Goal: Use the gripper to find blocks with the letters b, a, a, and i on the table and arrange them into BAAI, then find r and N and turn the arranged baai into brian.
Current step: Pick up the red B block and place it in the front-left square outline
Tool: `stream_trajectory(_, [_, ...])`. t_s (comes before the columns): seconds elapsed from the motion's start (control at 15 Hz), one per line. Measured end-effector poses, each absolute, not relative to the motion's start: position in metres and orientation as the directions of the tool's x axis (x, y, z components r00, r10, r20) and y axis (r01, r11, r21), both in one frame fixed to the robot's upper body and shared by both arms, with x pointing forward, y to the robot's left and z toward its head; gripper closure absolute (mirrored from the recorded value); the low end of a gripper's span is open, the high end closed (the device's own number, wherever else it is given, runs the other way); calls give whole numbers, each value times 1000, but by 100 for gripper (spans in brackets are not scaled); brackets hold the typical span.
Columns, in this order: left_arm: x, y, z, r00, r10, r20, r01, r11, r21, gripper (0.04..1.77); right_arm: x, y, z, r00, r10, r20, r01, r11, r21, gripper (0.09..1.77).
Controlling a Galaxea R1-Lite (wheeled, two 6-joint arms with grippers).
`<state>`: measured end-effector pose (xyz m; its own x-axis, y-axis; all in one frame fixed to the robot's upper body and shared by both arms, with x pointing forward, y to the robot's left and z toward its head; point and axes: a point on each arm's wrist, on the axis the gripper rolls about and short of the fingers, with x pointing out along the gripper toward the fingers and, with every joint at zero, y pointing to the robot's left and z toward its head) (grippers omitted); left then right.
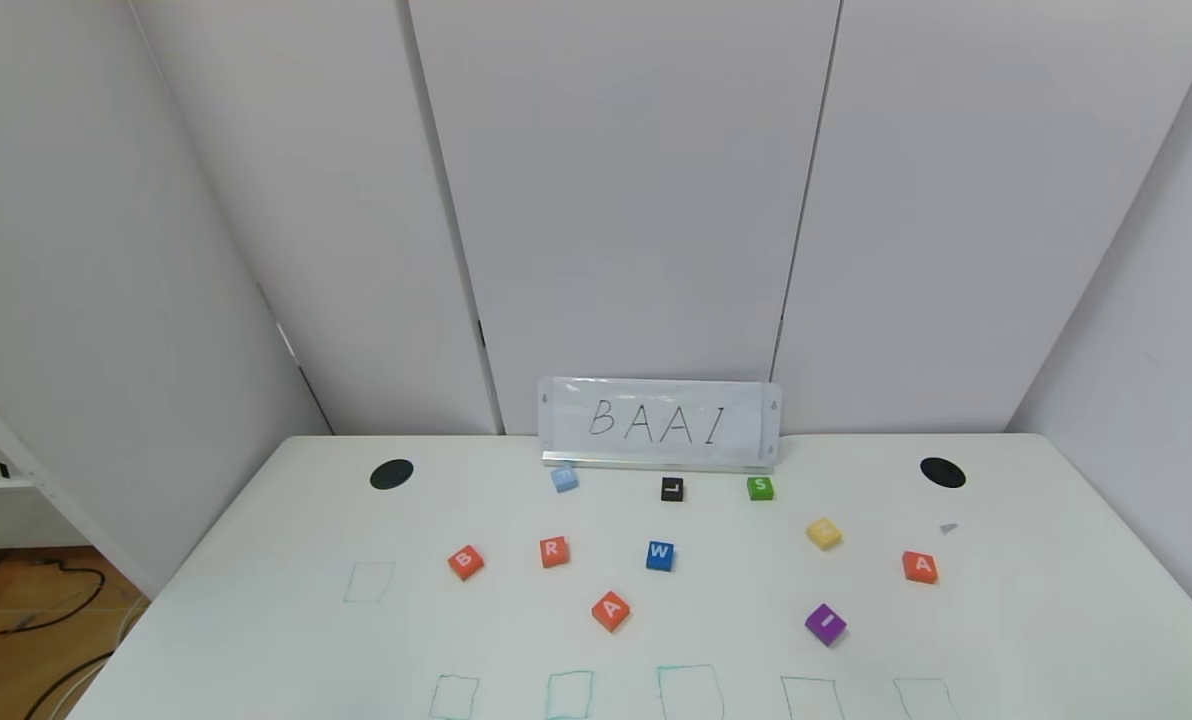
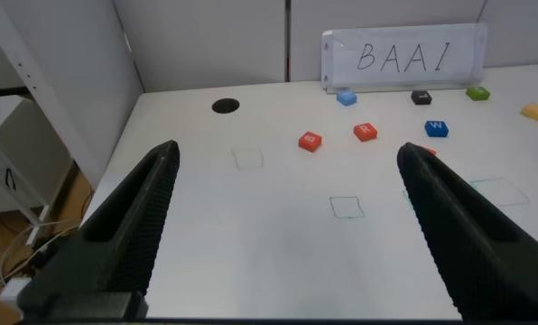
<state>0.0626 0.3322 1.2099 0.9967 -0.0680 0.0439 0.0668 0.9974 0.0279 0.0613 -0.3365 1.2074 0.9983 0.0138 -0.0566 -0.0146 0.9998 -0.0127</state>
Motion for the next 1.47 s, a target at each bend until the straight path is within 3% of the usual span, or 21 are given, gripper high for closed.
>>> stream_trajectory(0.2, [68, 332, 1236, 996, -87, 25, 86, 996, 26, 9, 68, -336, 1234, 996, 16, -87, -17, 1000, -12, 15])
stream_trajectory(0.73, [127, 330, 1299, 973, -142, -182, 144, 990, -6, 9, 128, -335, 1291, 946, 53, -320, -60, 998, -13, 15])
stream_trajectory(1.47, [255, 328, 1329, 880, -152, -450, 144, 988, -52, 9, 258, -330, 1323, 805, 73, -589, -89, 996, 2, 15])
